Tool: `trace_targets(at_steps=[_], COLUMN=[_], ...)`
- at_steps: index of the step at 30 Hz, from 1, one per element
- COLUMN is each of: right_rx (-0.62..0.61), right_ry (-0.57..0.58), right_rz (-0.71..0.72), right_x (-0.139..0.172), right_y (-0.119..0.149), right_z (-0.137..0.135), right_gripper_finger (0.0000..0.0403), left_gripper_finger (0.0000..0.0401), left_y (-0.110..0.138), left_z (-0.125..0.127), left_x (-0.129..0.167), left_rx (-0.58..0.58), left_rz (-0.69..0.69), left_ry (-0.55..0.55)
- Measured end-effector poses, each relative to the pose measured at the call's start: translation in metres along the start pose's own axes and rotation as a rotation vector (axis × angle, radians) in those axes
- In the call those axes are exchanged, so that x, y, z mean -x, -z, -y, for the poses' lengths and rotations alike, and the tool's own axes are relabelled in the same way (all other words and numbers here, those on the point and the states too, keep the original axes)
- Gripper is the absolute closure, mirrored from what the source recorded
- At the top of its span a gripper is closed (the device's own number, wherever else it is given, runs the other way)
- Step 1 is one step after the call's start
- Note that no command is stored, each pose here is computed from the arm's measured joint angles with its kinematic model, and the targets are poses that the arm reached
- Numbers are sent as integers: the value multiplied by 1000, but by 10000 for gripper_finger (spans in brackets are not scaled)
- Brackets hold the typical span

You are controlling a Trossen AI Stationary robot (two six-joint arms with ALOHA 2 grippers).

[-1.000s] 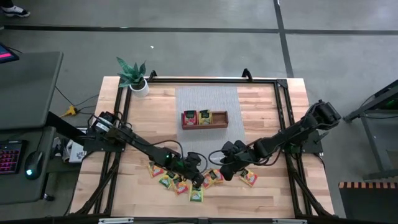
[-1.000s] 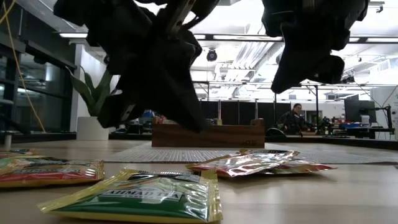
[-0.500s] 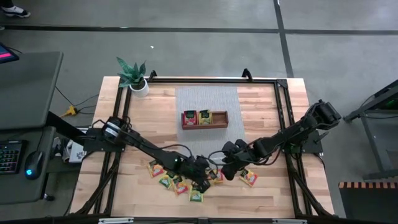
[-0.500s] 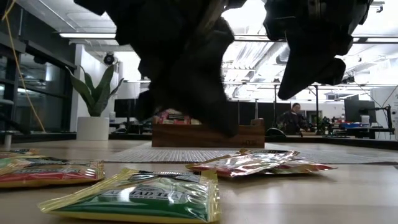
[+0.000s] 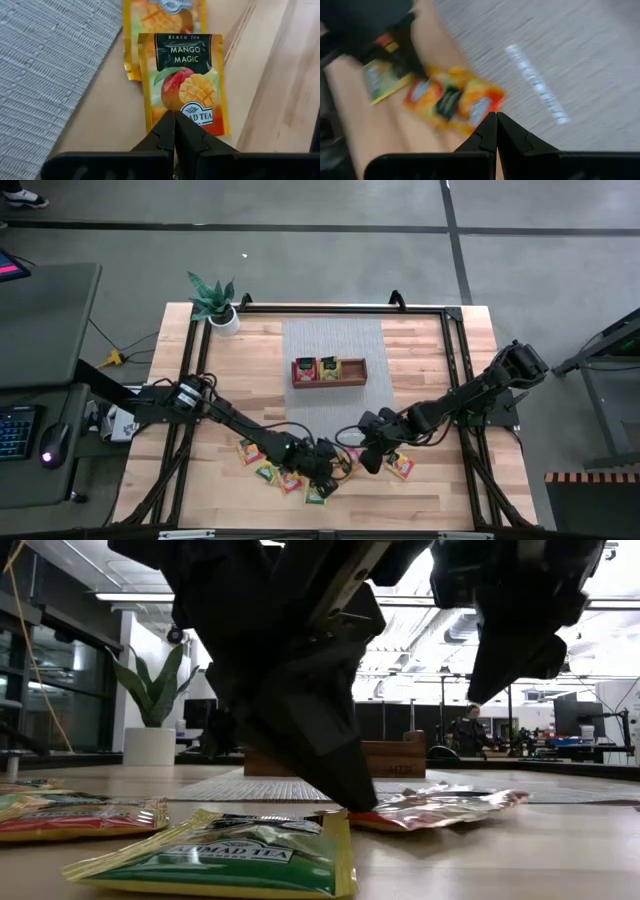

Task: Pick & Place Tea
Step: Put the orange tea bag into the right section of the wooden organizer

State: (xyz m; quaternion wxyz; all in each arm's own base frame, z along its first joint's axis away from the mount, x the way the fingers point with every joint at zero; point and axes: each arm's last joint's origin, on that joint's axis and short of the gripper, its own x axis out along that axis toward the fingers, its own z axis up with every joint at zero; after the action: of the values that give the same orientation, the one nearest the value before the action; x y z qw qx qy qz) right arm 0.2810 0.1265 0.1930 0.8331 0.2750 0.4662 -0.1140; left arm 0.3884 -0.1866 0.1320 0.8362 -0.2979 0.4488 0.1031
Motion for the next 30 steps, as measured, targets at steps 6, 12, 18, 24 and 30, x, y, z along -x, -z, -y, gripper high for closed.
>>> trace_targets(at_steps=[6, 12, 18, 24, 30], right_rx=[19, -9, -27, -23, -35], right_ry=[-172, -191, -171, -162, -177], right_rz=[-13, -21, -63, -111, -124], right_x=[1, -1, -15, -38, -60], right_y=[-5, -5, 0, 8, 14], right_z=[-12, -14, -13, -14, -16], right_gripper_finger=[402, 379, 296, 215, 177], left_gripper_finger=[401, 401, 401, 401, 401], left_y=[6, 7, 7, 7, 7], left_z=[-3, -4, -5, -6, -6], left_x=[-6, -7, -8, -8, -8], left_rx=[3, 2, -4, -30, -35], left_rz=[-16, -1, 8, 17, 19], left_ry=[-33, -49, -57, -65, -68])
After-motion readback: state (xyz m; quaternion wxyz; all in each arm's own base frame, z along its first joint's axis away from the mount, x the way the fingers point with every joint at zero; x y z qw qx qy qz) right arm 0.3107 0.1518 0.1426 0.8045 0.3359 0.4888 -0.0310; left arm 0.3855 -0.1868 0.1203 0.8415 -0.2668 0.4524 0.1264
